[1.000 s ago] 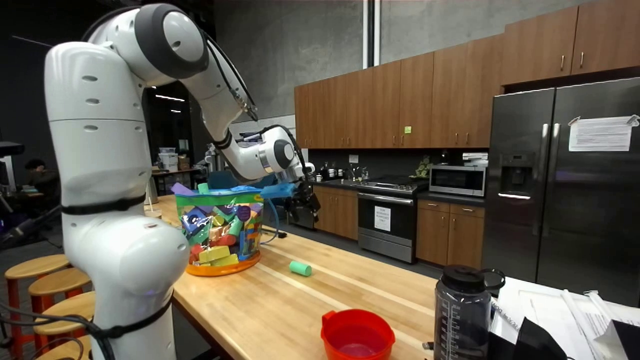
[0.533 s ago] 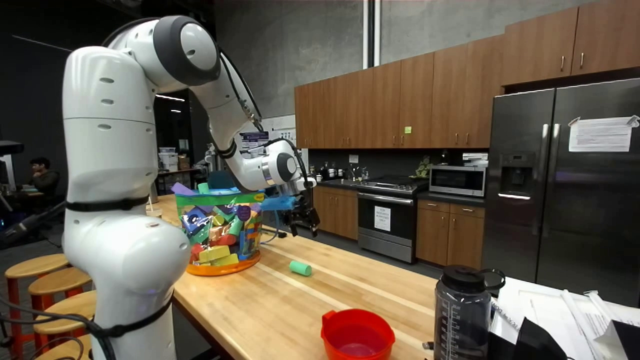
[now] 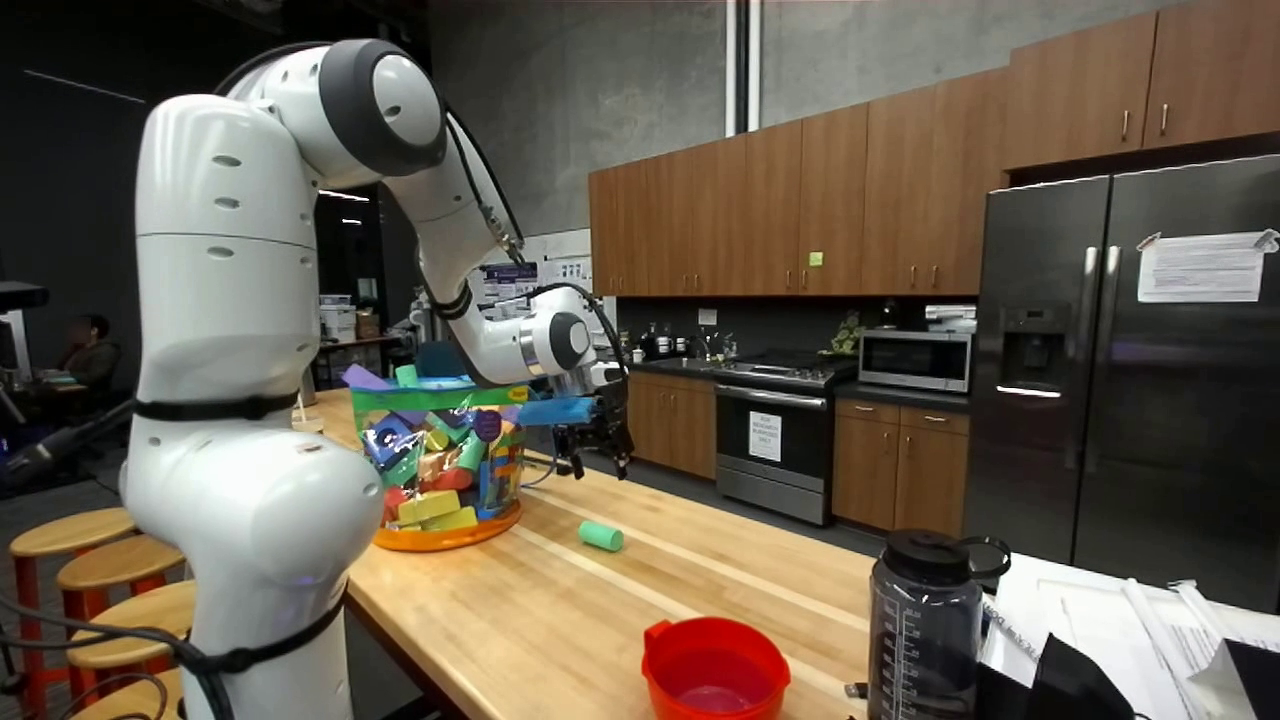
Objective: Put the purple and green block inside the clear bag
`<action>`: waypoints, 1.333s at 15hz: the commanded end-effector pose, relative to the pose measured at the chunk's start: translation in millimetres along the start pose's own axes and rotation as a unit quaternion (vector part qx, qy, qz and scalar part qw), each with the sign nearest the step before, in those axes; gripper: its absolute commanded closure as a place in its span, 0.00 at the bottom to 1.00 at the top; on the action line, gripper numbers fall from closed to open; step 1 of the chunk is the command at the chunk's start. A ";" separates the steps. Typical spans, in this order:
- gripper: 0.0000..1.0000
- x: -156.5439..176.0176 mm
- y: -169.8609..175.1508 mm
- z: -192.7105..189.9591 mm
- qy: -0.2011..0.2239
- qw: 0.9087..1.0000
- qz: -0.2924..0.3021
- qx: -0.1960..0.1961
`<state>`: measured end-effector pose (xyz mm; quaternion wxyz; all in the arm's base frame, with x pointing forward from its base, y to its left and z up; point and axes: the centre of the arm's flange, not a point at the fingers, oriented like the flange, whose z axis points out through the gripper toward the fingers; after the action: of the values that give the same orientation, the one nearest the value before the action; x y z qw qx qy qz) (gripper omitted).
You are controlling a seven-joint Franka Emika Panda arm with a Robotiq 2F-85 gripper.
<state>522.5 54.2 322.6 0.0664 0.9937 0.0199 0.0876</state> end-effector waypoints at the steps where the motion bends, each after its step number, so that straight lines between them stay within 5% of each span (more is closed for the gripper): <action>1: 0.00 11.4 6.1 7.6 -0.015 0.997 -0.071 0.021; 15: 0.00 -14.7 -7.9 64.8 -0.148 0.963 -0.217 0.060; 20: 0.00 -14.4 -17.1 77.9 -0.148 0.963 -0.214 0.071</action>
<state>513.0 58.6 244.2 0.0235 0.9705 0.2246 -0.0843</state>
